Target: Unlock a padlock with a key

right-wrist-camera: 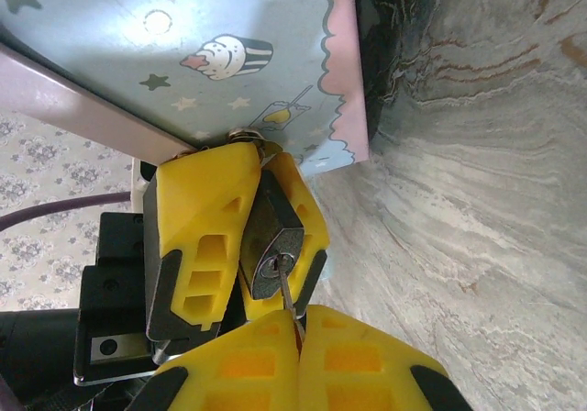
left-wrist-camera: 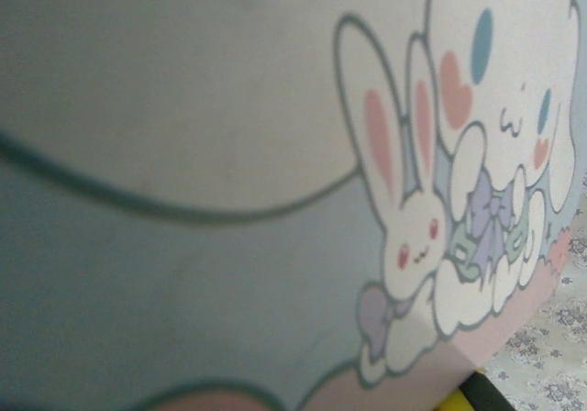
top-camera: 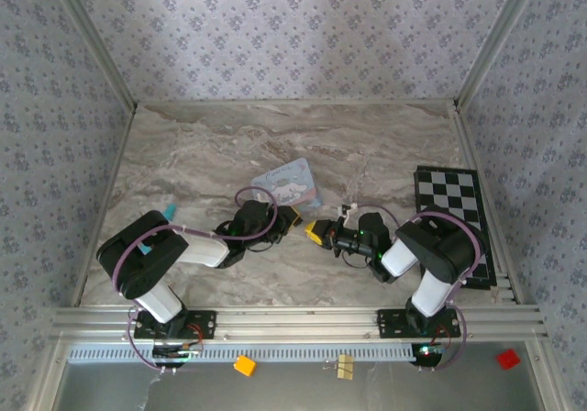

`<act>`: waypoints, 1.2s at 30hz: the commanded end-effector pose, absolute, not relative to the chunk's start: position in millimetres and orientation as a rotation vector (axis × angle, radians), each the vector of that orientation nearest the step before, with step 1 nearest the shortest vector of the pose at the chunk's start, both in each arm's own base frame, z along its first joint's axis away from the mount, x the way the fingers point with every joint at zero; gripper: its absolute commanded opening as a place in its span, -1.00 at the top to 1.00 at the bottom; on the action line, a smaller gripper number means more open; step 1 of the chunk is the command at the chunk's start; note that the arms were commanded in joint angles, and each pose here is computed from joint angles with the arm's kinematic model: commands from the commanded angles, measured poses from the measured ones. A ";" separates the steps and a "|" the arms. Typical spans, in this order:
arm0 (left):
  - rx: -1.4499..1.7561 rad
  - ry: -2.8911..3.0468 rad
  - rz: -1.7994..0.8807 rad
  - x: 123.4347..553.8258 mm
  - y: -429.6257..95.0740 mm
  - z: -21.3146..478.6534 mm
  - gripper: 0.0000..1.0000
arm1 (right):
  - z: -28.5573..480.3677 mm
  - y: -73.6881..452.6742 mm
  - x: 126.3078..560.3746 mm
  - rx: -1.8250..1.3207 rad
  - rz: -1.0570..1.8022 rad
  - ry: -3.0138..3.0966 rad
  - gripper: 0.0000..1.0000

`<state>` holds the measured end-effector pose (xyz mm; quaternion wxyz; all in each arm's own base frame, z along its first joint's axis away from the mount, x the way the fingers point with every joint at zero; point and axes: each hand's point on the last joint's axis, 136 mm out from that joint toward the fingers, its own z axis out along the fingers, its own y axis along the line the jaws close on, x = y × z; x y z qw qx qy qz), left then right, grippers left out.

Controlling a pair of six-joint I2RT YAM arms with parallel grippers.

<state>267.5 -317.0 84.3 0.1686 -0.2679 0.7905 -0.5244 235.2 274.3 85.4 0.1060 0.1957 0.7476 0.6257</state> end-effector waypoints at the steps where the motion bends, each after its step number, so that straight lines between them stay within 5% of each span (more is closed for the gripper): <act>1: -0.692 2.215 -1.643 257.5 -331.4 113.8 1.00 | 95.5 273.1 251.8 0.571 1.837 2.126 1.00; 36: -0.628 2.219 -1.673 249.2 -344.8 122.9 0.89 | 103.8 282.7 257.5 0.530 1.843 2.097 1.00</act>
